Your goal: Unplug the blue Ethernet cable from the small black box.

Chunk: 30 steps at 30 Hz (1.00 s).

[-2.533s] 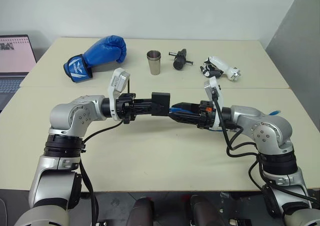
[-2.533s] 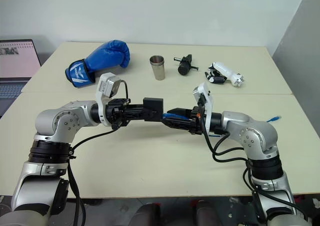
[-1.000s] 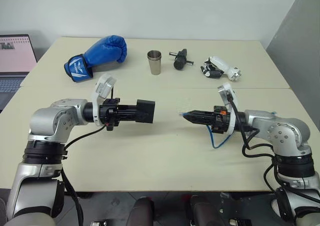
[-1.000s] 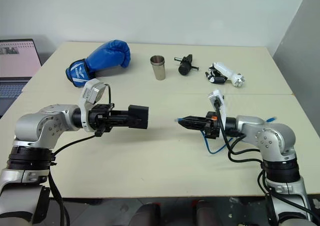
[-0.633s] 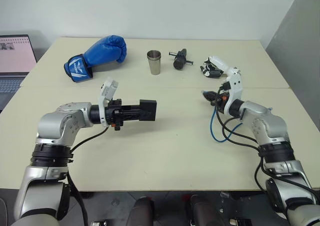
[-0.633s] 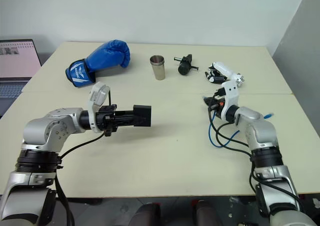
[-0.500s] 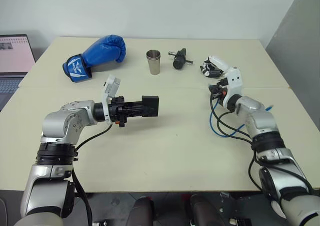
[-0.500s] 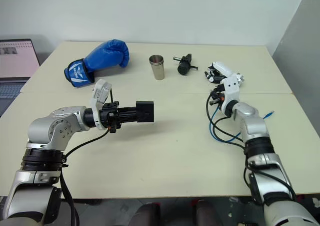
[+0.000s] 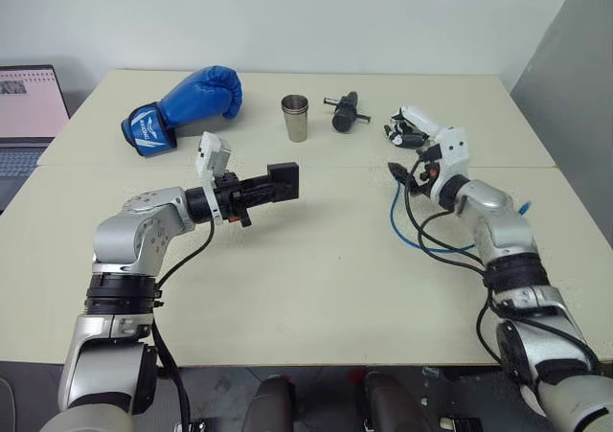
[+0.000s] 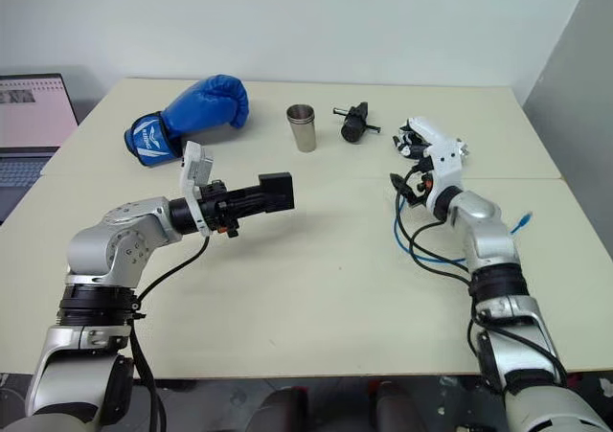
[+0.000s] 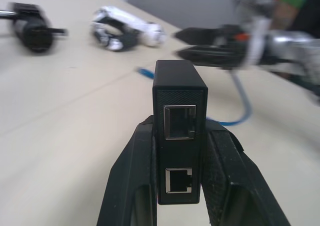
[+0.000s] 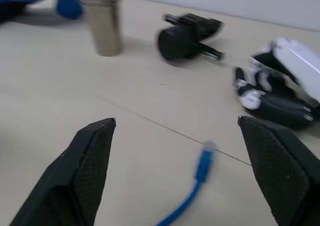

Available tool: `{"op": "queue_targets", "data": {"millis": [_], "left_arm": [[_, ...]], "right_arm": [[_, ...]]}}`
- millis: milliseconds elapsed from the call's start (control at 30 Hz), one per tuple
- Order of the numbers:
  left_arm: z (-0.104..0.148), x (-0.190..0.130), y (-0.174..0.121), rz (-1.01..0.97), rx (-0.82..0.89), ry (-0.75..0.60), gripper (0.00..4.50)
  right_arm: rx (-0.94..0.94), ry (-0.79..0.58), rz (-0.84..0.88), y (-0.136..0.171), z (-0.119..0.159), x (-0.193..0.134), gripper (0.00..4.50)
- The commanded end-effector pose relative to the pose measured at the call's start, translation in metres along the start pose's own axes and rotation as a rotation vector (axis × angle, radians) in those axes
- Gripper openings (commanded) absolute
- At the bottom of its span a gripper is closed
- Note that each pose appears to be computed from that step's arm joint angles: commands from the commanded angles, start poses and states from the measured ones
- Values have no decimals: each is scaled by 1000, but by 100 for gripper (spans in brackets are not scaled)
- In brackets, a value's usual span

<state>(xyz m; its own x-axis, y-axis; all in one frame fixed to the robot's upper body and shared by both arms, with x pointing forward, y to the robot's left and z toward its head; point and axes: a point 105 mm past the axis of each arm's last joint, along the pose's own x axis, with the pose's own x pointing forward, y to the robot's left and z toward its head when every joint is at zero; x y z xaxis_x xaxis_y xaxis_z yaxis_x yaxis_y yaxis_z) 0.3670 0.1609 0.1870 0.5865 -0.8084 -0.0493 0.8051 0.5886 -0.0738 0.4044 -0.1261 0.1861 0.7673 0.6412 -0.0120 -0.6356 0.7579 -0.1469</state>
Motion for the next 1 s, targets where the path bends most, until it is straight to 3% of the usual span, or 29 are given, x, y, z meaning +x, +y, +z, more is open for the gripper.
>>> {"op": "queue_targets", "data": {"millis": [33,233,667,700,733,767,833,1000], "left_arm": [[1,-9,28,223,77,-53,78],[-23,-27,55,467,114,-73,78],[-77,-47,77,711,62,-21,78],[-79,-49,78,721,57,-18,113],[-80,-50,79,724,51,-18,113],[-81,-51,79,730,47,-20,152],[-81,-52,80,732,39,-23,169],[-81,-54,81,739,33,-31,277]], "right_arm": [[-82,-57,385,75,36,-17,427],[-109,33,618,126,27,-34,427],[-170,96,642,134,13,-24,427],[-171,97,642,134,13,-24,430],[-172,97,642,134,13,-24,430],[-172,97,642,134,12,-24,431],[-174,98,641,134,12,-24,431],[-183,103,643,134,11,-25,431]]}}
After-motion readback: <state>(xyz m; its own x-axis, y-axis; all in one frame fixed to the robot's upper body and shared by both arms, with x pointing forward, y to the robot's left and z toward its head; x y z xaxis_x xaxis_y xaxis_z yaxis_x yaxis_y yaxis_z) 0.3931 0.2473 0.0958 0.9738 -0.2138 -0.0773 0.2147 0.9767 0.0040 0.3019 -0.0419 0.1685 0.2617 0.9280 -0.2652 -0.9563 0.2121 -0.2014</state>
